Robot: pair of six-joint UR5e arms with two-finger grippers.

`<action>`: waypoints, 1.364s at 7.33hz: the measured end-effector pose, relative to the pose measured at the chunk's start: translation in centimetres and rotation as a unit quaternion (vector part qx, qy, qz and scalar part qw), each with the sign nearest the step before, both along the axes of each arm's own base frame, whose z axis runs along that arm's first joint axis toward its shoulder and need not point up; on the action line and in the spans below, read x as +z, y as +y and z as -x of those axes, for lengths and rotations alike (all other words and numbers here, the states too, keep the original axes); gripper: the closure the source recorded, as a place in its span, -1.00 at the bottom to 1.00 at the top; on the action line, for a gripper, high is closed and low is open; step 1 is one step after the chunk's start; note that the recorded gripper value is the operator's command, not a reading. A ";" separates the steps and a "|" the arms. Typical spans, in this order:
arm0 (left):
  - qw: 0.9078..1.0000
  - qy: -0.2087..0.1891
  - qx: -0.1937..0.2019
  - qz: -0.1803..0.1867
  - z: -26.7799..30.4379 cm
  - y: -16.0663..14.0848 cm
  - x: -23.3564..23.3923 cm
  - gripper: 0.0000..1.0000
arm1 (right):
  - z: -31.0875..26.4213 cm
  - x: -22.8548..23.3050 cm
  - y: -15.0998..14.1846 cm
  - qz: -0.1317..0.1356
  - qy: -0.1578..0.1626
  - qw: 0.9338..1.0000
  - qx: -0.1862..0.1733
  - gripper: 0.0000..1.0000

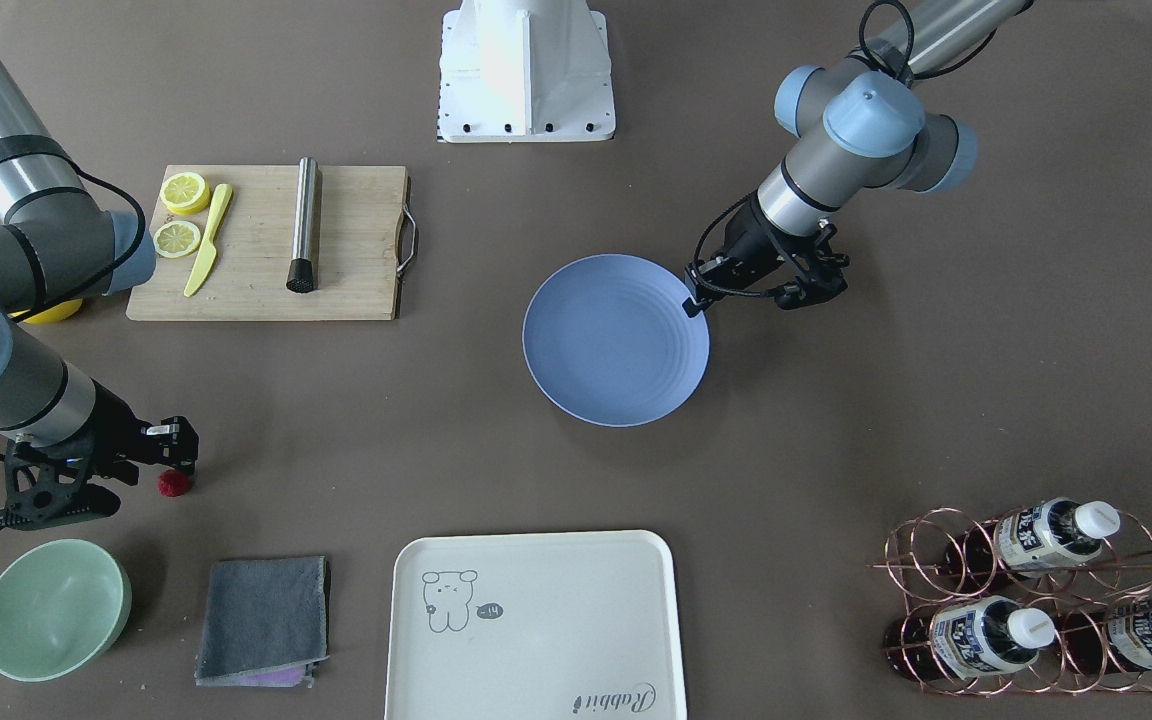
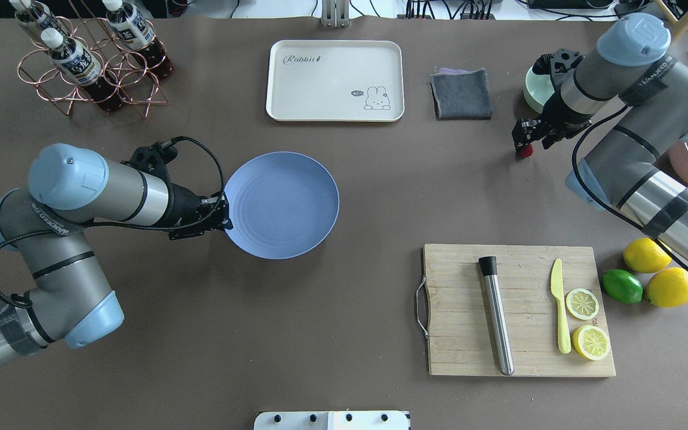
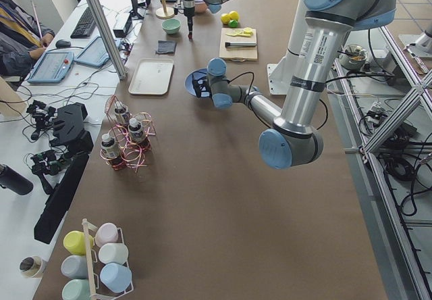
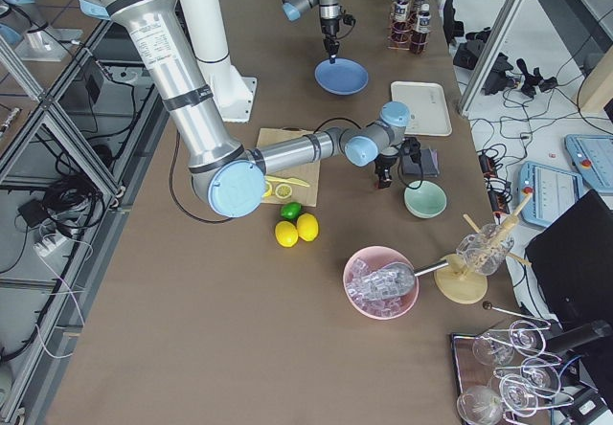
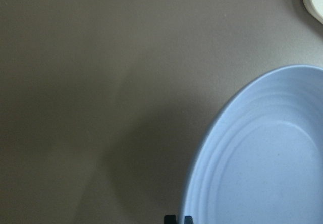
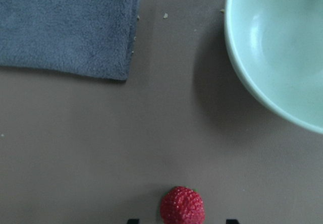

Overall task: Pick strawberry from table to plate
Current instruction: 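Grasp the red strawberry with the right gripper while the left holds the plate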

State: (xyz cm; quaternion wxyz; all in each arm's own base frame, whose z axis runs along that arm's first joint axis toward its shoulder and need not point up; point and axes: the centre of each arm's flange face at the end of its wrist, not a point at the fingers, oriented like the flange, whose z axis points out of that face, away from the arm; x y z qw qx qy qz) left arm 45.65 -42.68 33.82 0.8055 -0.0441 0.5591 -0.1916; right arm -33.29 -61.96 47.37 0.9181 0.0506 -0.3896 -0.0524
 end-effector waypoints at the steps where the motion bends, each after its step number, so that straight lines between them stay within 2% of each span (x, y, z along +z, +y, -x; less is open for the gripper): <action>1: 1.000 -0.002 -0.001 0.001 -1.1 0.9 -0.5 1.00 | 0.4 0.0 -0.2 0.000 0.003 1.000 0.000 -0.23; 2: 1.000 -0.004 -0.001 0.001 -1.7 1.5 -0.7 1.00 | 0.8 0.2 -0.3 0.000 0.007 1.000 -0.001 -0.21; 7: 1.000 -0.007 -0.001 -0.001 -3.5 3.4 -0.8 1.00 | 1.6 0.7 -0.1 0.001 0.014 1.000 -0.002 0.17; 8: 1.000 -0.005 0.000 0.000 -3.8 3.6 -1.0 1.00 | 1.6 0.7 -0.1 0.001 0.015 1.000 -0.002 0.45; 9: 1.000 -0.004 0.002 0.000 -4.1 3.9 -1.2 0.77 | 1.6 0.8 -0.1 0.001 0.015 1.000 -0.002 0.87; 10: 1.000 -0.002 0.003 -0.002 -4.5 4.2 -1.4 -0.28 | 1.6 0.8 -0.1 0.001 0.015 1.000 -0.003 1.00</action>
